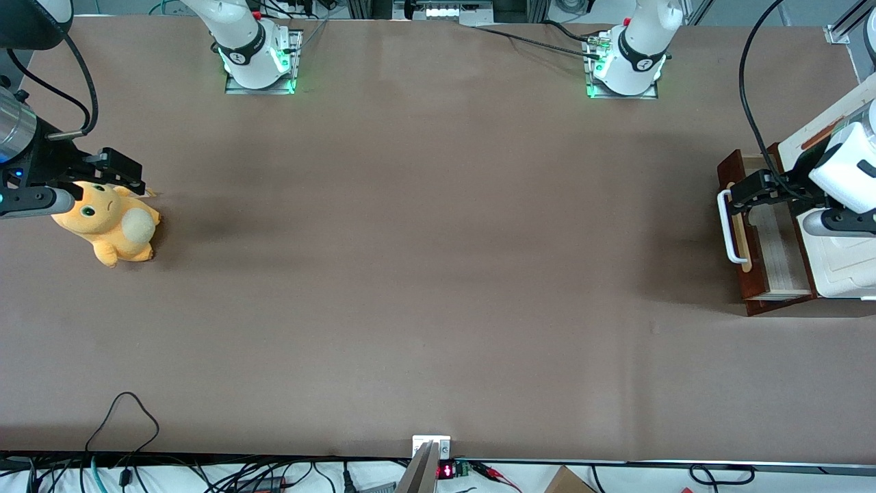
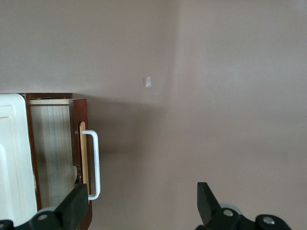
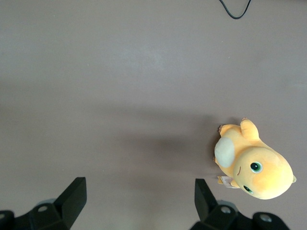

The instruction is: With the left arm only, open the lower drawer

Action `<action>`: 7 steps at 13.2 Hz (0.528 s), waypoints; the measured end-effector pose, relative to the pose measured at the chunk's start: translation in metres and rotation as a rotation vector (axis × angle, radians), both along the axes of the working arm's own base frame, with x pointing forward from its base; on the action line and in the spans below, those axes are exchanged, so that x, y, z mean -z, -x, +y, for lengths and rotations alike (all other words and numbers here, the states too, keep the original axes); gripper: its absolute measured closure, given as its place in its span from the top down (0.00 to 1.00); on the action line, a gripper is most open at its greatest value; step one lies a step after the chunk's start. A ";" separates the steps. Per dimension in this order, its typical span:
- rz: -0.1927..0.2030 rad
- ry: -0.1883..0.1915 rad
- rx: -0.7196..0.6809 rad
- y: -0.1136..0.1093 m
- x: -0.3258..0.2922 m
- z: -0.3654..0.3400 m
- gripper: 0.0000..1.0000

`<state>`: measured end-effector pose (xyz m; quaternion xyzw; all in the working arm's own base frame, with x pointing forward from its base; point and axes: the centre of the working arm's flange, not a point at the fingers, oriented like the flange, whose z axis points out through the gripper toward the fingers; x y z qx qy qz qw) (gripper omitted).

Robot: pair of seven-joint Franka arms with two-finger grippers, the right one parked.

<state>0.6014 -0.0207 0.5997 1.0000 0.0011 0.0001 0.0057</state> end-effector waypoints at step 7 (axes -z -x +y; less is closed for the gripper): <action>-0.025 0.001 0.000 0.009 -0.018 0.000 1.00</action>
